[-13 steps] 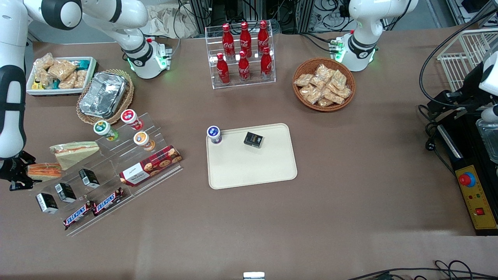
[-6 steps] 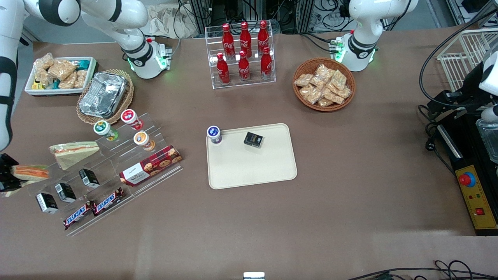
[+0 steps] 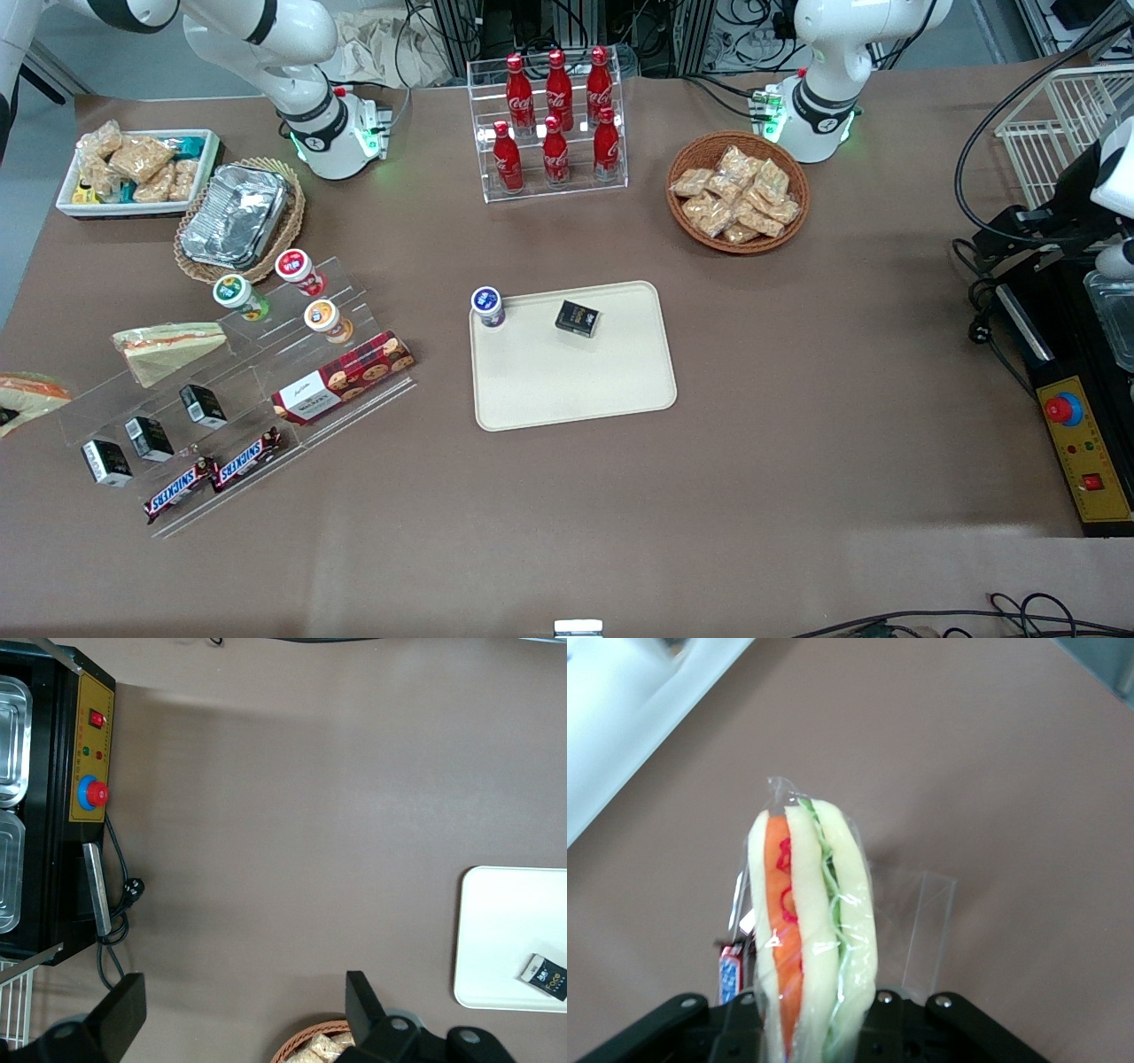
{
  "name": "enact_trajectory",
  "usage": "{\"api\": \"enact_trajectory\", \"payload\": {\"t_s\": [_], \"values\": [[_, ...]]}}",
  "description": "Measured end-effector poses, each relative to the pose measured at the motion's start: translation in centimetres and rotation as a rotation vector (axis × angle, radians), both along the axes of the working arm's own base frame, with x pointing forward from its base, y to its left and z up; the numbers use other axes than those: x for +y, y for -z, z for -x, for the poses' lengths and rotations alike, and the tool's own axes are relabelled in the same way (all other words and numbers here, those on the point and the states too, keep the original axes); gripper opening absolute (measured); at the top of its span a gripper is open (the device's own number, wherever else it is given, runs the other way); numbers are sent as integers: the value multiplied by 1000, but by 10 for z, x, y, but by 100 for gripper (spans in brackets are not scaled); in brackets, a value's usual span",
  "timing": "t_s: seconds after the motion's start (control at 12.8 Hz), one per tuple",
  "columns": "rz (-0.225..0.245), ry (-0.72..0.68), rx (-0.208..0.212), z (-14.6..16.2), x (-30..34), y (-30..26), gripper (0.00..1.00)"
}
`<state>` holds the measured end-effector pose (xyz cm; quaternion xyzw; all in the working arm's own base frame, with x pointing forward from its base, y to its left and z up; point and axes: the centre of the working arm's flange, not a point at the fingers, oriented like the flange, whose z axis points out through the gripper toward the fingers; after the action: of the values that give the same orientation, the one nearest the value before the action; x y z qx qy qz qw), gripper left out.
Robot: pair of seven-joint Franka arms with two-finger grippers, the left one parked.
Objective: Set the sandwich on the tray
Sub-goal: 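Lift the sandwich out of the rack with the right gripper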
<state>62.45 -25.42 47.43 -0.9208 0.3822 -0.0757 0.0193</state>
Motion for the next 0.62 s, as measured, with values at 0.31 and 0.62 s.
{"api": "enact_trajectory", "payload": {"t_s": [0.31, 0.62], "values": [[-73, -234, 53, -6, 89, -36, 19], [-25, -506, 105, -13, 239, -56, 19]]}}
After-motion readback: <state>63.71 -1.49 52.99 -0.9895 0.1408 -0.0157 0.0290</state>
